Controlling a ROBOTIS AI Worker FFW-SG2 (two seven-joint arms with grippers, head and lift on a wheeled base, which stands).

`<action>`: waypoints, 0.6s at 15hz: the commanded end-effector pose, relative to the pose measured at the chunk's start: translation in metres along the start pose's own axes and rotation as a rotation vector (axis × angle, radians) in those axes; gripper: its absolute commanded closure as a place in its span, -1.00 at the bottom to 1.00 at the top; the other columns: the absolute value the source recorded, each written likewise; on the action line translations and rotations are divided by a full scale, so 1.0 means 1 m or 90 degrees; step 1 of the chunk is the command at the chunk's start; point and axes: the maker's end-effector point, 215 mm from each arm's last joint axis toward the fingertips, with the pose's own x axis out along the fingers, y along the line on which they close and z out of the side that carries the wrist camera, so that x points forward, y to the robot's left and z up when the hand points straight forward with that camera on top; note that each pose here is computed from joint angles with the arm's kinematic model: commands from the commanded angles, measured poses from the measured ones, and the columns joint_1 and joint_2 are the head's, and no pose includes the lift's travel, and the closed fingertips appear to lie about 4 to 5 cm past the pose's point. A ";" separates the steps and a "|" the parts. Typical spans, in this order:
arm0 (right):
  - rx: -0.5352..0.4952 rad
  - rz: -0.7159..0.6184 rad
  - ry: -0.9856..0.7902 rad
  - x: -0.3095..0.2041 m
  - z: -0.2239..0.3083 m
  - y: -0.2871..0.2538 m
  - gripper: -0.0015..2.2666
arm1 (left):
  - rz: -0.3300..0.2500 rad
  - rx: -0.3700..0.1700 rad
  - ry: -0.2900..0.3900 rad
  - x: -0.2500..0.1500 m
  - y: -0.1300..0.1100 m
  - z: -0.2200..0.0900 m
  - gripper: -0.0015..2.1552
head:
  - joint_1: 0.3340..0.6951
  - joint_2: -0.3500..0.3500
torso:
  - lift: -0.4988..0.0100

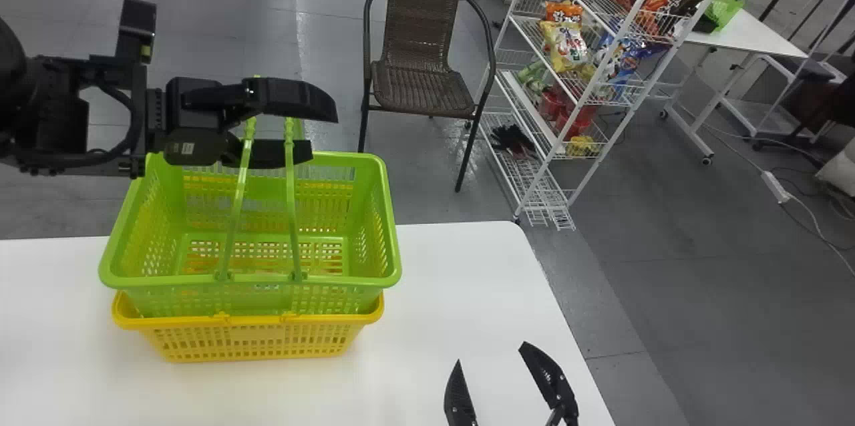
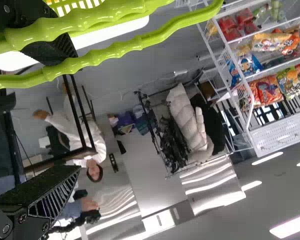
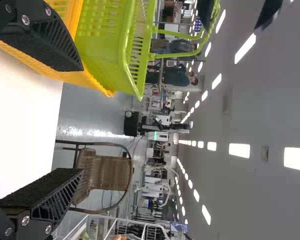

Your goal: Grasp handle with right gripper to insert into left gripper then lift and swing left to center

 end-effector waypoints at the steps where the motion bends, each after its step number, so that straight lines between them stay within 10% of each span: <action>1: 0.002 -0.001 0.002 -0.001 -0.002 0.000 -0.90 | -0.020 -0.005 0.003 -0.003 -0.019 0.012 -0.88 | 1.00 -0.93 | 0.96; 9: 0.004 -0.006 -0.008 -0.009 -0.003 -0.003 -0.90 | -0.058 -0.007 0.032 -0.008 -0.085 0.046 -0.88 | 1.00 -0.95 | 0.96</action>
